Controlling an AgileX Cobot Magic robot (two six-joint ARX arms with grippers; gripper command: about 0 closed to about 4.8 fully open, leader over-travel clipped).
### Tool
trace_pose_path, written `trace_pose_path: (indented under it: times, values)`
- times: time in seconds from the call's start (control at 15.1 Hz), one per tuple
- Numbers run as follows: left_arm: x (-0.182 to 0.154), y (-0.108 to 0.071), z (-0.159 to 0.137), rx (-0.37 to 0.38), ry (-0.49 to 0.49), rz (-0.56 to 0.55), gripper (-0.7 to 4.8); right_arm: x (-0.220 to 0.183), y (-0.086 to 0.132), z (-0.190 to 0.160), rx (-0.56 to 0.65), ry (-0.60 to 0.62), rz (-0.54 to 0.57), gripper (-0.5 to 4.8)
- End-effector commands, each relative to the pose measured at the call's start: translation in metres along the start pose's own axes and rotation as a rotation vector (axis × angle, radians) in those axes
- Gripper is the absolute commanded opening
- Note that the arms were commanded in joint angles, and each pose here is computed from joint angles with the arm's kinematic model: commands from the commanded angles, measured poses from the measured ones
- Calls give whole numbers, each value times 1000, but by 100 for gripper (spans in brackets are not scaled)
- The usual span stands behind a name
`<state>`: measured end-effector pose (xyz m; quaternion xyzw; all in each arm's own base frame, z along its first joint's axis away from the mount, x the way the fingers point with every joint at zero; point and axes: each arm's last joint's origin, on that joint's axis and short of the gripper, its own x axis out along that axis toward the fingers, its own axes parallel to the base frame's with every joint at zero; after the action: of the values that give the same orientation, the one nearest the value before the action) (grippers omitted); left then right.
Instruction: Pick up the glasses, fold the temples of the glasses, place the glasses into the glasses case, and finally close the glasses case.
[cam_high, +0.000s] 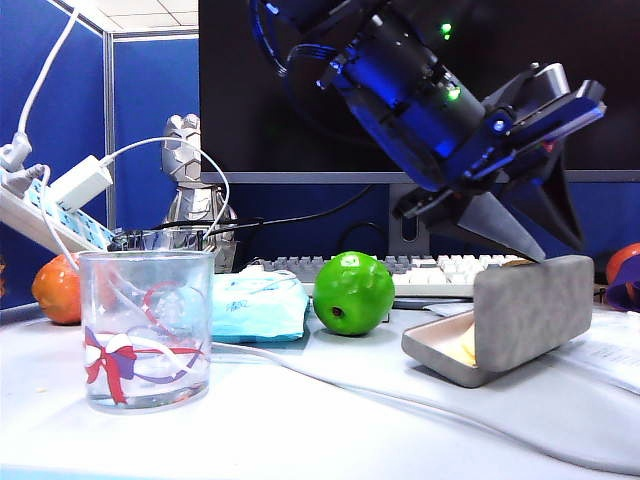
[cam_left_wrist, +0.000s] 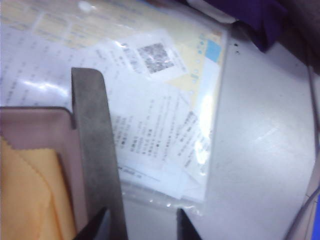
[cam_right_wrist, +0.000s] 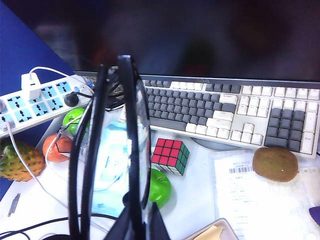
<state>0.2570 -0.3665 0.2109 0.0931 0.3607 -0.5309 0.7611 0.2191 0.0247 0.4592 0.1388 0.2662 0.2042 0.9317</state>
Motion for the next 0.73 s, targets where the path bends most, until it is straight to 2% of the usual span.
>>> trace_pose_path:
  times: [0.07,0.27,0.33,0.46,0.73]
  values:
    - [-1,2,-4,-9,35,11,184,-2,1,2,-12,-21,8,-6]
    - [-22,-6,8,16,-6,10,196,-2,2,2,-13,-21,8,-6]
    - [-27,-7,9,21,2,14,231,-2,2,2,-13,-21,8,-6]
    - [-28,-6,6,13,26,58,414,-2,2,2,-13,-22,8,-6]
    - [-23,-6,3,43,42,138,399,-2,2,2,-12,-21,9,-6]
